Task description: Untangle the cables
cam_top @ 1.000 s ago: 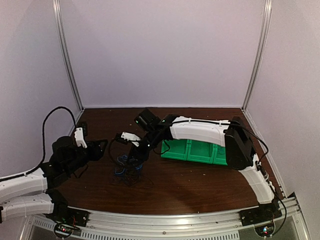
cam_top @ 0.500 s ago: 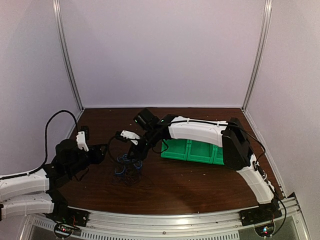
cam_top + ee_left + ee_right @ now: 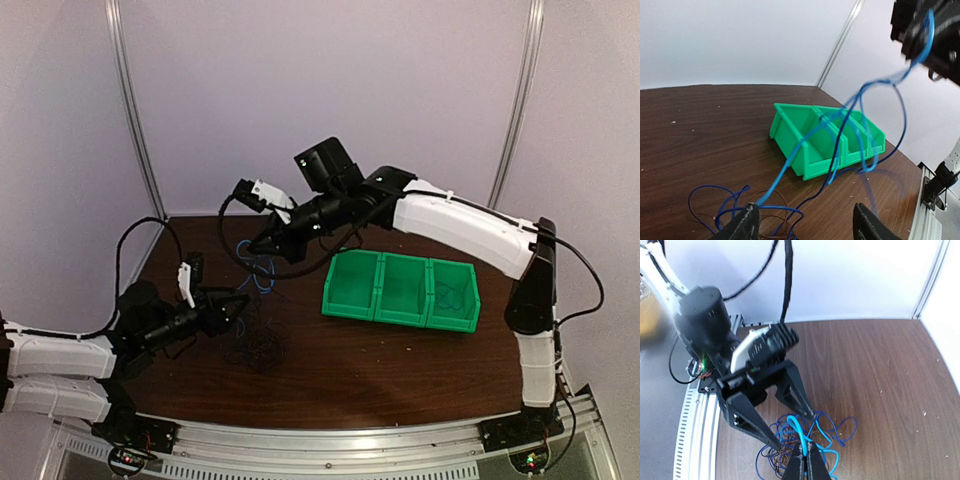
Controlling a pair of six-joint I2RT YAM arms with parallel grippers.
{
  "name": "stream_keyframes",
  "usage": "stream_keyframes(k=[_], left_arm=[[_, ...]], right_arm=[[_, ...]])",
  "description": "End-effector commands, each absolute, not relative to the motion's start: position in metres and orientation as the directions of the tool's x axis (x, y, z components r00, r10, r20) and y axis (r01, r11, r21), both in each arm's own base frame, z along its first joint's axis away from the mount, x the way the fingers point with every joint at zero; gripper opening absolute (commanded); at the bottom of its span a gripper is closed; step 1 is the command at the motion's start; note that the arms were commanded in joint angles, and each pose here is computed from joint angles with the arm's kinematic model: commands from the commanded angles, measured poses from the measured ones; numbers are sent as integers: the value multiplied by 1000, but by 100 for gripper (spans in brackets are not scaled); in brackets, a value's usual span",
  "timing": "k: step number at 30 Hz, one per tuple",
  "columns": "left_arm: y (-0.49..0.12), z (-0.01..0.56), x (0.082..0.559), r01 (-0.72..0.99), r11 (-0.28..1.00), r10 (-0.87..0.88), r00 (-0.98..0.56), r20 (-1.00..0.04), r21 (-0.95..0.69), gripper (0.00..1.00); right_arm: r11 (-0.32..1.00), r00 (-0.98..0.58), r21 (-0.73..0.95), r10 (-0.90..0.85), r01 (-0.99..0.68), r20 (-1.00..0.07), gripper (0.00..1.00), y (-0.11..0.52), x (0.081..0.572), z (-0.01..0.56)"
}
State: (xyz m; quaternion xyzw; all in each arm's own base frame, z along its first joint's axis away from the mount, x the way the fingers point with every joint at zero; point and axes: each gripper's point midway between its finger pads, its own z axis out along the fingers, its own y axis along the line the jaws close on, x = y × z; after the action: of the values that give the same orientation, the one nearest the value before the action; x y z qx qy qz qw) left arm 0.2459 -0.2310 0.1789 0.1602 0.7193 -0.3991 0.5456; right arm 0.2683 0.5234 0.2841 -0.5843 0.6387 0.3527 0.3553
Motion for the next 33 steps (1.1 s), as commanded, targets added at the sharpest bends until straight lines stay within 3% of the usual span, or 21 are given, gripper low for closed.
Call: stream_keyframes(k=[1,4,6,10,15,17,26,33], left_arm=[[-254,232,242,789,544,-266,-163,-950,-287,66],[-270,241,257,800,535,-281,-134,-950,-271,65],[-284,242,270,804,533,-285,-124,-950,-265,59],[-299,212,292,780,554,-274,-157,-949,-289,42],[-303,164,305,729,570,-281,-258,-924,-378,7],[-302,149,306,702,576,-289,-304,-908,-418,0],[-286,119,320,575,634,-324,-411,-852,-518,0],[-265,101,326,469,677,-345,-479,-807,-568,0]], right_arm=[[45,-15,-4,-429,-999,-903,0,513,264,324],[22,-21,13,-416,-1000,-909,0,514,258,329],[11,-21,19,-402,-1000,-915,0,515,257,335],[0,3,-3,-375,-1000,-927,0,511,253,354],[-27,42,-35,-318,-999,-947,0,499,246,388],[-33,66,-59,-301,-998,-951,0,491,243,402],[-52,136,-128,-187,-990,-973,2,427,249,471],[105,201,-221,-175,-970,-964,2,368,274,506]])
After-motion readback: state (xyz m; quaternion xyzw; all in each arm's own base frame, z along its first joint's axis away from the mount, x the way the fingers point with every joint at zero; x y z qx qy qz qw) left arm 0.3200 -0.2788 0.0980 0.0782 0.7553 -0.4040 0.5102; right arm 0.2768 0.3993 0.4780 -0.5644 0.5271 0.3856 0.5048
